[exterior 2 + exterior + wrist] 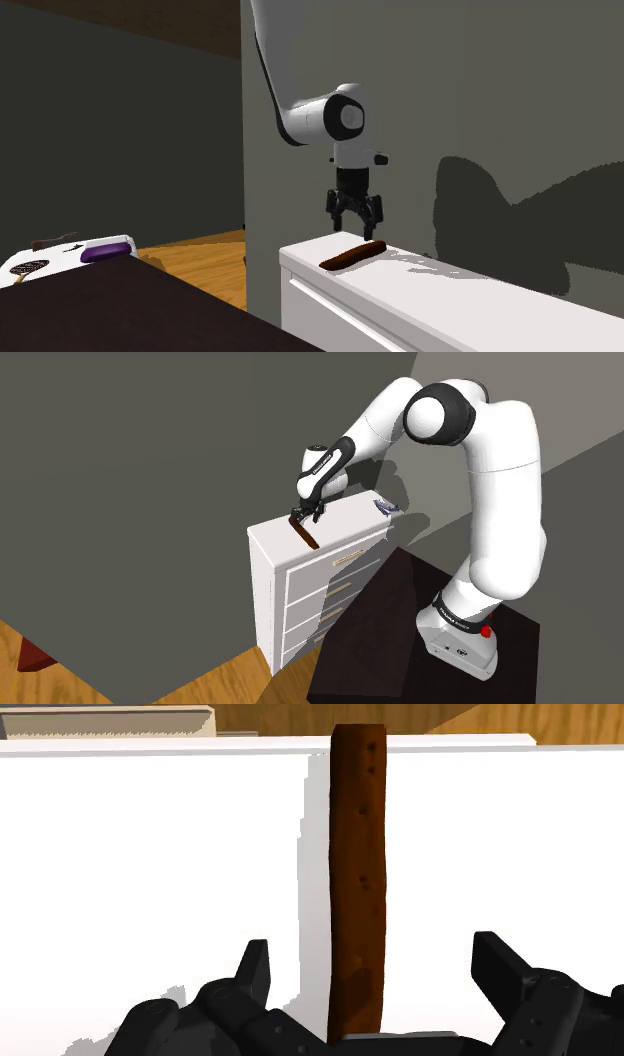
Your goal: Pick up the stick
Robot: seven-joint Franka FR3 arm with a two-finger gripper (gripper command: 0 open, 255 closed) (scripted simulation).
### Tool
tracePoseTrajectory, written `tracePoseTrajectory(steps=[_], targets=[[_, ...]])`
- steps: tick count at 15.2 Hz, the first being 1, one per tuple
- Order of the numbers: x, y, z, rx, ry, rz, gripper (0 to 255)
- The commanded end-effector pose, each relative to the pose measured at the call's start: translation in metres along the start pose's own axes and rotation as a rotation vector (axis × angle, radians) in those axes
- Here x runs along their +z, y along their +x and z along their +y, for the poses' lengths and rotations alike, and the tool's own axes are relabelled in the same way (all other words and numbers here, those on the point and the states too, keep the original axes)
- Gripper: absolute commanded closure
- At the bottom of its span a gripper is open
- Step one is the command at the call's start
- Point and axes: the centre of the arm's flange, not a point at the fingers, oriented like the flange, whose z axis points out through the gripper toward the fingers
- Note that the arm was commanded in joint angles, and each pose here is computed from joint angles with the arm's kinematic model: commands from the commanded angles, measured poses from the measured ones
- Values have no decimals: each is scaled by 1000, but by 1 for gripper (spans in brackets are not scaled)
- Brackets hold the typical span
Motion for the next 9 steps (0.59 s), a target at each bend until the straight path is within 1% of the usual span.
tracePoseTrajectory(steps=[1, 8, 9], targets=[[17, 13, 1, 14, -1, 9, 0], [57, 12, 1, 14, -1, 9, 0], [57, 12, 1, 14, -1, 9, 0]])
